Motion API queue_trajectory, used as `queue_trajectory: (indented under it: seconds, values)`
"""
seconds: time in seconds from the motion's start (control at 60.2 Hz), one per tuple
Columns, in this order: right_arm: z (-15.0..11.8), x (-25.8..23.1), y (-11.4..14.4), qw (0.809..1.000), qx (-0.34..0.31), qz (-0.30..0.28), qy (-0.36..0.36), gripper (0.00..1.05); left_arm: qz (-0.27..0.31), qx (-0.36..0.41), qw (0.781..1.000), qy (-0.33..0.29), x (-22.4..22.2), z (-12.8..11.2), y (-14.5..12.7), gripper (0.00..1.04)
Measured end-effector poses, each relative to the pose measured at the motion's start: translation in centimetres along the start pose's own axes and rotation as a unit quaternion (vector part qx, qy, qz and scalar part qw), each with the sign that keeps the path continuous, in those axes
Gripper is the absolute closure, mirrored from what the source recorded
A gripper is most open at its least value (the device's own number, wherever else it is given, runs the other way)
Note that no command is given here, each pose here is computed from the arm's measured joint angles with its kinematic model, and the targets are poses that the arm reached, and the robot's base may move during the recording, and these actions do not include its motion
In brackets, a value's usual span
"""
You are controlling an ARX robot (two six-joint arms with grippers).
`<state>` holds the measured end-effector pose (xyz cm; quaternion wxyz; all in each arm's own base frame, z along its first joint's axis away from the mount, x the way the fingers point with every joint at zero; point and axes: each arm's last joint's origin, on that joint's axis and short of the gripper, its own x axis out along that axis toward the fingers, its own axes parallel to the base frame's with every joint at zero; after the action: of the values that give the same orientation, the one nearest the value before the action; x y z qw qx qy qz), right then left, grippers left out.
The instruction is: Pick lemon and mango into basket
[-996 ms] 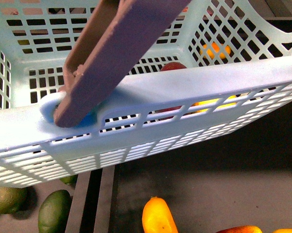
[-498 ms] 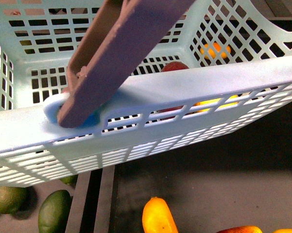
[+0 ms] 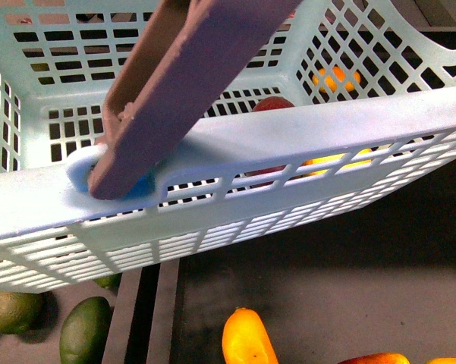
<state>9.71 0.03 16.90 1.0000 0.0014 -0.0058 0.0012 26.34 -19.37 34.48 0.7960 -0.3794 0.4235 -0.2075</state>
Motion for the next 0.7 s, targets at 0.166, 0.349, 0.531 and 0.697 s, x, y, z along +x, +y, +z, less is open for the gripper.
queue_trajectory:
  seconds: [0.166,0.349,0.531,0.697]
  values:
    - [0.0,0.0,0.0,1.0,0.0,-0.001,0.0,0.25,0.0,0.0,1.0,0.0,0.0,0.0,0.0,0.99]
    - [-0.01,0.0,-0.01,1.0,0.0,-0.001,0.0,0.09,-0.001,0.01,1.0,0.003,0.03,-0.08,-0.04,0.99]
    - [0.0,-0.01,-0.01,1.0,0.0,-0.001,0.0,0.09,0.001,0.011,1.0,-0.001,0.02,-0.02,-0.01,0.99]
    - [0.0,-0.01,-0.01,1.0,0.0,-0.001,0.0,0.09,0.001,0.011,1.0,-0.001,0.01,-0.05,-0.03,0.99]
